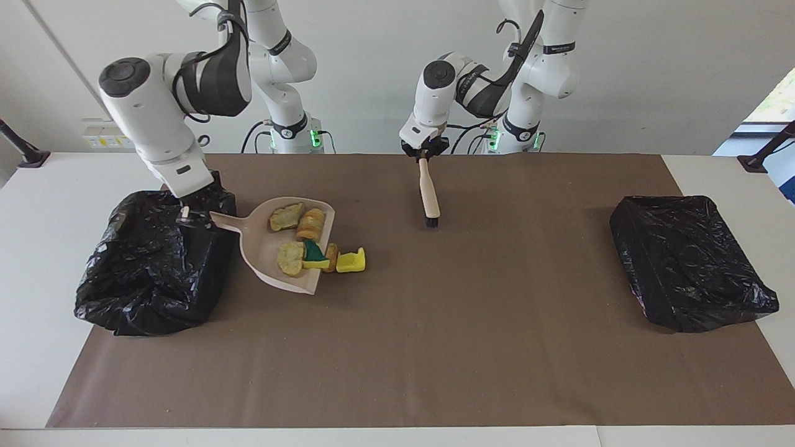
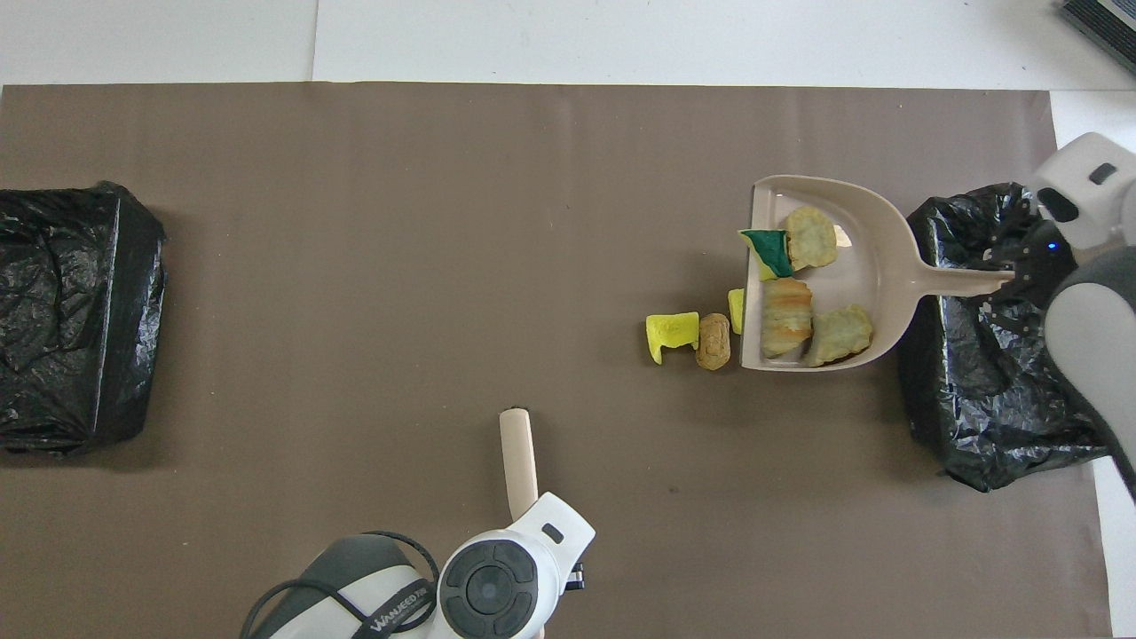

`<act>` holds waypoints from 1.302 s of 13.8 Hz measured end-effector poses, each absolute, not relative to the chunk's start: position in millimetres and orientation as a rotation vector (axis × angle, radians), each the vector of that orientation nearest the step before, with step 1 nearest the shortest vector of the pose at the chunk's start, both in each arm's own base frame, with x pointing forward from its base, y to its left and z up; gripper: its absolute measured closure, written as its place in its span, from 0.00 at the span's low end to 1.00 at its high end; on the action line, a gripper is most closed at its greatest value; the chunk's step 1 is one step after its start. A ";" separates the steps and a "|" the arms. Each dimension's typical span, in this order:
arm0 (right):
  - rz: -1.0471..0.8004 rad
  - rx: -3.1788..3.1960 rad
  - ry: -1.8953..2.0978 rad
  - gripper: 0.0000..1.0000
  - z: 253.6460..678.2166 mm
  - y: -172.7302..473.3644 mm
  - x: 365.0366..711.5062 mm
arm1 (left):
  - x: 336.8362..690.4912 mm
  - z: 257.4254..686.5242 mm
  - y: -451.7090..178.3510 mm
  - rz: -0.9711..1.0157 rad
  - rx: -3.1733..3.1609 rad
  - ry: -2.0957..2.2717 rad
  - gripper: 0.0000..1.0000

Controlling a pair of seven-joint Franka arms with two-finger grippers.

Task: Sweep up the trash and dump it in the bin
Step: 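Carry the dustpan to the bin and tip it with the right gripper, then bring the emptied dustpan back over the table with the right gripper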

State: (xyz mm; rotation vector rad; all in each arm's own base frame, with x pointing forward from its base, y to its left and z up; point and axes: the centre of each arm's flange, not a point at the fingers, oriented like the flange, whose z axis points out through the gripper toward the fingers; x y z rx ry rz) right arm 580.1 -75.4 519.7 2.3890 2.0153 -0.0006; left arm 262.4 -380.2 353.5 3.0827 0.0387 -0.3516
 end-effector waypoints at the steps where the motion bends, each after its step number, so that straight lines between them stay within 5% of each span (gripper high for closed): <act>1: -0.006 2.413 1.984 0.67 524.8 -109.4 574.8 | 262.9 353.3 -379.9 -0.360 3.077 0.050 0.74; 8: -0.263 2.235 1.962 0.67 544.6 -279.1 523.3 | 255.5 347.2 -385.4 -0.394 3.076 0.046 0.74; 12: -0.543 1.923 2.034 0.67 547.6 -263.4 540.6 | 245.1 347.2 -392.1 -0.397 3.078 0.007 0.74; 17: -0.635 1.823 1.922 0.67 547.9 -210.2 565.9 | 233.8 346.1 -399.0 -0.400 3.082 -0.040 0.74; 18: -0.640 1.846 1.856 0.67 548.2 -204.8 567.9 | 234.0 345.9 -398.9 -0.401 3.083 -0.038 0.67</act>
